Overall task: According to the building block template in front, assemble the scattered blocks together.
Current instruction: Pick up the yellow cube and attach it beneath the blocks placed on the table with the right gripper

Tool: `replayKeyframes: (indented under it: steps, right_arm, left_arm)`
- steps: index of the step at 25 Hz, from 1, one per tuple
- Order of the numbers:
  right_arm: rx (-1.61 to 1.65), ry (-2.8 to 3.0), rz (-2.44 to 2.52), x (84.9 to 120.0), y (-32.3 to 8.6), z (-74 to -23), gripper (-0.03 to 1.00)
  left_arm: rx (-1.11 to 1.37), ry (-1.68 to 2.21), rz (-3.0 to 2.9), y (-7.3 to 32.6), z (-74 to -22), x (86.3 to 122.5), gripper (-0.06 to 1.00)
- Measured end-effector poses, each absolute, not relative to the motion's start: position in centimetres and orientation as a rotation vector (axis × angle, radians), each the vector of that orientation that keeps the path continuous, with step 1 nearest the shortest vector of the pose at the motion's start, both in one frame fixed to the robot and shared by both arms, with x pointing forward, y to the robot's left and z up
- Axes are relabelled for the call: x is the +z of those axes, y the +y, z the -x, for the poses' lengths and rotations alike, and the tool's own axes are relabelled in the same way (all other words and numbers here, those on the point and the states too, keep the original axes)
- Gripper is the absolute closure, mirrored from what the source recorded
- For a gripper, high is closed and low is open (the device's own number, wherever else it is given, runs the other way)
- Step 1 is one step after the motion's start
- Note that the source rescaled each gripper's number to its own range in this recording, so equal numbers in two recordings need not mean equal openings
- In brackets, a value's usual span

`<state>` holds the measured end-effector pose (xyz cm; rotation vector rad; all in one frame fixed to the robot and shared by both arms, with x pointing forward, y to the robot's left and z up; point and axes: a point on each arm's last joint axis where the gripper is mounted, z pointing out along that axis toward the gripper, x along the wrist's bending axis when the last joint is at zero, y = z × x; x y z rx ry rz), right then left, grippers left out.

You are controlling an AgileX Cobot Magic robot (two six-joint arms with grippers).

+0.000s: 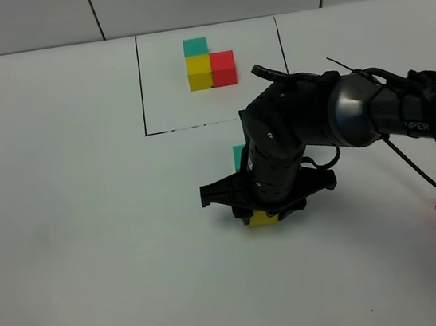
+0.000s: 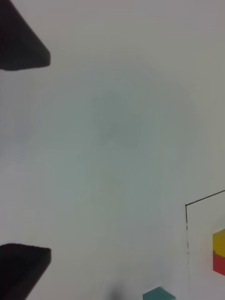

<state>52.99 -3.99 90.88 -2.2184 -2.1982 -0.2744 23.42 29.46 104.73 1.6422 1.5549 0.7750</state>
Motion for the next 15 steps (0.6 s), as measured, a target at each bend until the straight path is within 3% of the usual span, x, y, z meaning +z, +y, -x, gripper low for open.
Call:
replayKeyframes:
  steps: [15]
  right_arm:
    - [-0.27,-2.164,2.261,89.0,-2.9,-55.3,0.93]
  left_arm:
    - [0.775,1.555,-1.642,29.5,-23.4,104.7,-0.02]
